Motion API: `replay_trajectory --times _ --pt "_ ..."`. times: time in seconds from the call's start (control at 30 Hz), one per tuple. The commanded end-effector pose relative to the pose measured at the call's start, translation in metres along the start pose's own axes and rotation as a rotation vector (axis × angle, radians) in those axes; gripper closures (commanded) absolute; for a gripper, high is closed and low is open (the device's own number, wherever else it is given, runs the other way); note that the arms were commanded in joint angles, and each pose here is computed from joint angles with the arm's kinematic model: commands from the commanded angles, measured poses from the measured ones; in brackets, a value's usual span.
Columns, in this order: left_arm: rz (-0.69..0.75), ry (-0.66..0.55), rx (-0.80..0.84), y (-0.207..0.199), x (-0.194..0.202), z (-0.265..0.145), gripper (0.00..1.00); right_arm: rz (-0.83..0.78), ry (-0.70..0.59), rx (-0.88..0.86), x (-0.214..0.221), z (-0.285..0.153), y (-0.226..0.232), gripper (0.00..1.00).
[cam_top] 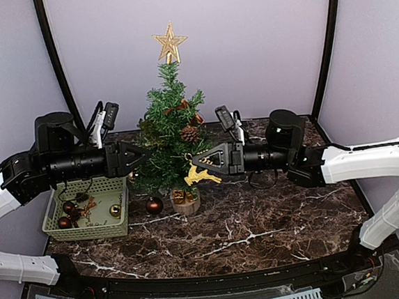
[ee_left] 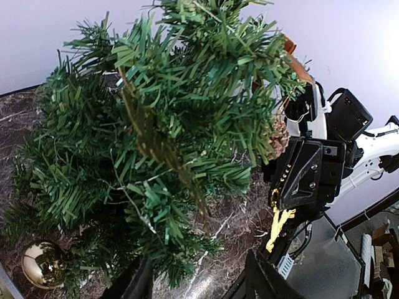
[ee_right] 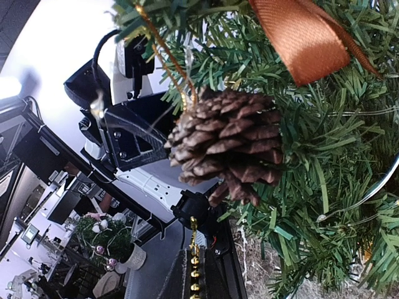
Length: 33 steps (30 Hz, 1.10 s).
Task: Decorate the small christmas tree
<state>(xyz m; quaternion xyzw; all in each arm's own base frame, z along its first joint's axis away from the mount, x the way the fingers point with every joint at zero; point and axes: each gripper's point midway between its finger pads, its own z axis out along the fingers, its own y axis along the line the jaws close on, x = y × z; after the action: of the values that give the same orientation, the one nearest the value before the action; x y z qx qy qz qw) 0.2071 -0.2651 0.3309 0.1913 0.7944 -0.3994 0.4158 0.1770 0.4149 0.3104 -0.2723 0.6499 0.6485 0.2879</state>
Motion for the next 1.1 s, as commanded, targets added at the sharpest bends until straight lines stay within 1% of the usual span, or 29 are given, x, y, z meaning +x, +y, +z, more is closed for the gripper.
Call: replay_trajectory --times 0.0,0.17,0.33,0.6,0.93,1.07 --pt "-0.021 0.008 -0.048 0.011 0.006 -0.002 0.47 -0.005 -0.081 -0.039 -0.018 0.004 0.016 1.0" --pt "-0.018 0.03 -0.063 0.015 0.009 0.004 0.43 0.039 -0.097 -0.035 -0.018 0.008 0.012 1.0" --pt "-0.007 0.04 -0.071 0.017 0.01 0.009 0.42 0.07 -0.099 -0.05 -0.017 0.015 0.012 1.0" --pt "0.001 0.039 -0.068 0.017 0.01 0.013 0.47 0.065 -0.13 -0.052 -0.024 0.017 0.014 1.0" --pt "0.001 0.051 -0.064 0.019 0.012 0.022 0.47 0.048 -0.153 -0.033 -0.03 0.015 0.014 1.0" --pt "0.003 0.043 -0.054 0.017 0.011 0.024 0.5 0.05 -0.156 -0.015 -0.03 0.015 0.009 1.0"
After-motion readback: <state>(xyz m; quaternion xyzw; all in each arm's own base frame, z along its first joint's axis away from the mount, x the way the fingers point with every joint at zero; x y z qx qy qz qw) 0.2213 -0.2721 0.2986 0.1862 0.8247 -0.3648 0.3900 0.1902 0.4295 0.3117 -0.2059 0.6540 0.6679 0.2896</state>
